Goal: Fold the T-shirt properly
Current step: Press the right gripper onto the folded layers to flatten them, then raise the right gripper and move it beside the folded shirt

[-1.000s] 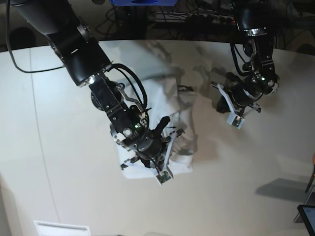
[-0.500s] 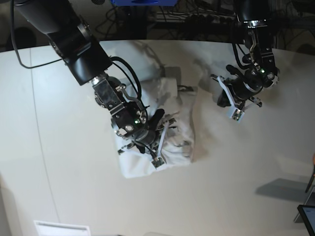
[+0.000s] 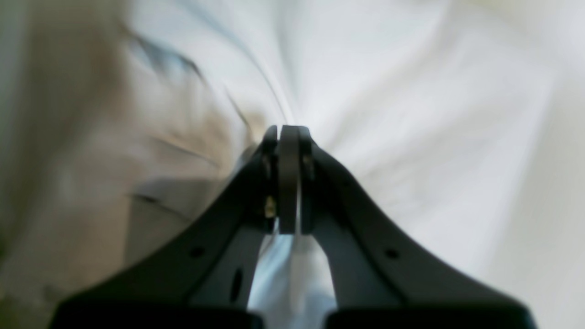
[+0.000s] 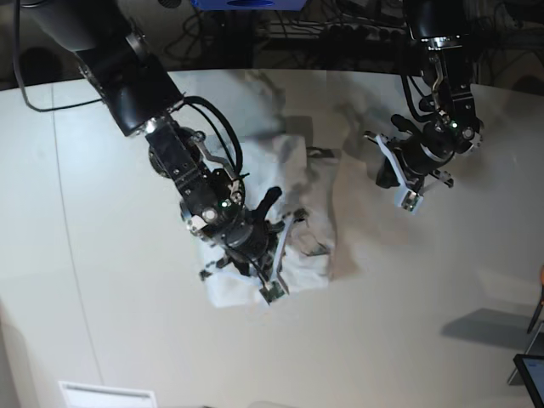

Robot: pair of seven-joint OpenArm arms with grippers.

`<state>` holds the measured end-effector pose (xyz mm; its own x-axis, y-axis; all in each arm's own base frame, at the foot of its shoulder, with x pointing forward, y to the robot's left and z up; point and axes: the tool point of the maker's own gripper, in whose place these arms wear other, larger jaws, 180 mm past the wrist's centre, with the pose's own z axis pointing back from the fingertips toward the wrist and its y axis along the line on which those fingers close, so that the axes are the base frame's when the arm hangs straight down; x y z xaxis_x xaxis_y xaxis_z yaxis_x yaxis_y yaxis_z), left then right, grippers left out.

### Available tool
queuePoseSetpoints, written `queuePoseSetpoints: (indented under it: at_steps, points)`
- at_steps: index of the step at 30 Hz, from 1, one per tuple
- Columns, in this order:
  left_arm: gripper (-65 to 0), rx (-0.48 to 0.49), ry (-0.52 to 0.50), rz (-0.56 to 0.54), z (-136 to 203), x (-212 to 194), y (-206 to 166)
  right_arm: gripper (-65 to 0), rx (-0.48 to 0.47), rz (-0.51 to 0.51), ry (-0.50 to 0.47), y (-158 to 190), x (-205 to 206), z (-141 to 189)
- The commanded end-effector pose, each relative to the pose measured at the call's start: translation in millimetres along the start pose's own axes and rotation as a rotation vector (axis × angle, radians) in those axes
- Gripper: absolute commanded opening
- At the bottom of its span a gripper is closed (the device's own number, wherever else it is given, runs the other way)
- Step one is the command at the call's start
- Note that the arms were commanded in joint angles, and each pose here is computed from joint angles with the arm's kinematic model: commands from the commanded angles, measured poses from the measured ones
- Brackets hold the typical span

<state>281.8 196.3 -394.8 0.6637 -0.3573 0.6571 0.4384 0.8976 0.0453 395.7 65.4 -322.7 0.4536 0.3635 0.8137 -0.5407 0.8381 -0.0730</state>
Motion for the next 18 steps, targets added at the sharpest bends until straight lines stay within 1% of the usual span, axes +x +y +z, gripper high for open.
queuePoseSetpoints:
  at_steps: [1,4,7,10,14,18]
  points:
    - [-65.0,0.012,-0.048,-0.018,4.6,14.8,6.4,-64.1,-0.017,0.009,-0.091,-5.5,36.8,12.7]
    - [-65.0,0.013,-0.049,-0.019,4.8,14.9,6.8,-64.1,-0.005,-0.012,-0.088,0.9,36.8,32.1]
    - [-65.0,0.013,-0.05,-0.02,4.8,15.6,7.1,-64.1,0.012,-0.048,-0.066,10.3,20.2,43.3]
    - [-65.0,0.019,-0.065,-0.022,4.2,22.9,10.4,-64.1,0.023,-0.054,-0.046,16.6,-1.4,55.3]
    - [-65.0,0.021,-0.069,-0.023,4.0,25.2,11.5,-64.1,0.04,-0.077,-0.021,26.7,-23.2,66.5]
    - [-65.0,0.021,-0.07,-0.024,4.0,25.9,11.8,-64.1,0.054,-0.098,0.01,35.2,-39.2,69.9]
